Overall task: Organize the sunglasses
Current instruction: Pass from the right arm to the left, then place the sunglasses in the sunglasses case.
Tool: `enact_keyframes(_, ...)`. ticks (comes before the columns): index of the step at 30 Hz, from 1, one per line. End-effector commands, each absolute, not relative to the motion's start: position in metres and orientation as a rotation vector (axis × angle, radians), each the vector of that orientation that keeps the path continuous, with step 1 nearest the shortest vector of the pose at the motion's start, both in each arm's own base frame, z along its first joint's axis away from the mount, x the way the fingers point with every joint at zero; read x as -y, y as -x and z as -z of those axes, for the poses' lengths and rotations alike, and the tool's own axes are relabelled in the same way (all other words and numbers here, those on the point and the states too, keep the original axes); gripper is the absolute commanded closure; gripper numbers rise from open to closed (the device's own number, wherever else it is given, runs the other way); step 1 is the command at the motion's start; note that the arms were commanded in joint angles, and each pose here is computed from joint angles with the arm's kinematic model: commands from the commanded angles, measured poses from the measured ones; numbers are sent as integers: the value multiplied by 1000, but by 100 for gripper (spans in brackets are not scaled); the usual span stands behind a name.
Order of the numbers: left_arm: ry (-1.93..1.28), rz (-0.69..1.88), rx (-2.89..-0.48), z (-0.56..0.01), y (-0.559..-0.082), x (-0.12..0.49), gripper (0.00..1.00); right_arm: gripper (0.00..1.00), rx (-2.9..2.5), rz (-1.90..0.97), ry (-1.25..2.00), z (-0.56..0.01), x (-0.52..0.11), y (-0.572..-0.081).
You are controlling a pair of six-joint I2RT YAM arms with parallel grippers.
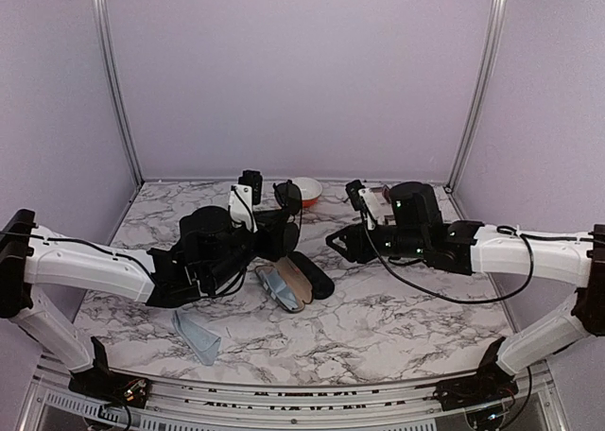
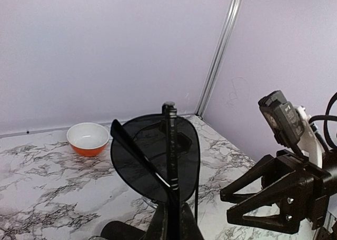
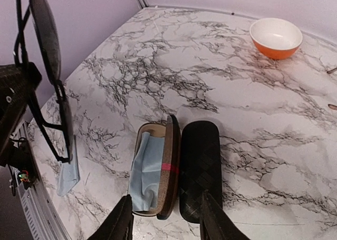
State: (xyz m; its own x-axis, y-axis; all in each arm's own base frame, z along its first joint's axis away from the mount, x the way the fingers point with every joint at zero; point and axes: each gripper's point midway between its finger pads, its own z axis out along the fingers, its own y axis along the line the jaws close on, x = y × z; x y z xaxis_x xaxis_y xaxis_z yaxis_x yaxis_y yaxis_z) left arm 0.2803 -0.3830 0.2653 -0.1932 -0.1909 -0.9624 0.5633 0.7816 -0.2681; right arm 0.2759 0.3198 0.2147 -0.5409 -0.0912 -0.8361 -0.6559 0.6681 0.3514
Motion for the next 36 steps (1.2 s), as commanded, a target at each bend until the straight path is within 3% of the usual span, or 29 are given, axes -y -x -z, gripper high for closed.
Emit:
enact_keyframes(1, -147, 653, -1719, -255, -287, 346, 96, 58, -2128, -836, 647, -191, -333, -275)
enact_keyframes(14, 280, 687, -2011, -194, -300, 330, 100, 62, -2293, -717, 586, -134, -342, -299)
enact_keyframes(25, 744, 533, -2269, -126, -298, 323, 100, 64, -2329, -756, 598, -108, -340, -287)
enact_keyframes(36, 810, 416, -2362, -95, -295, 327, 100, 66, -2335, -807, 663, -94, -354, -278)
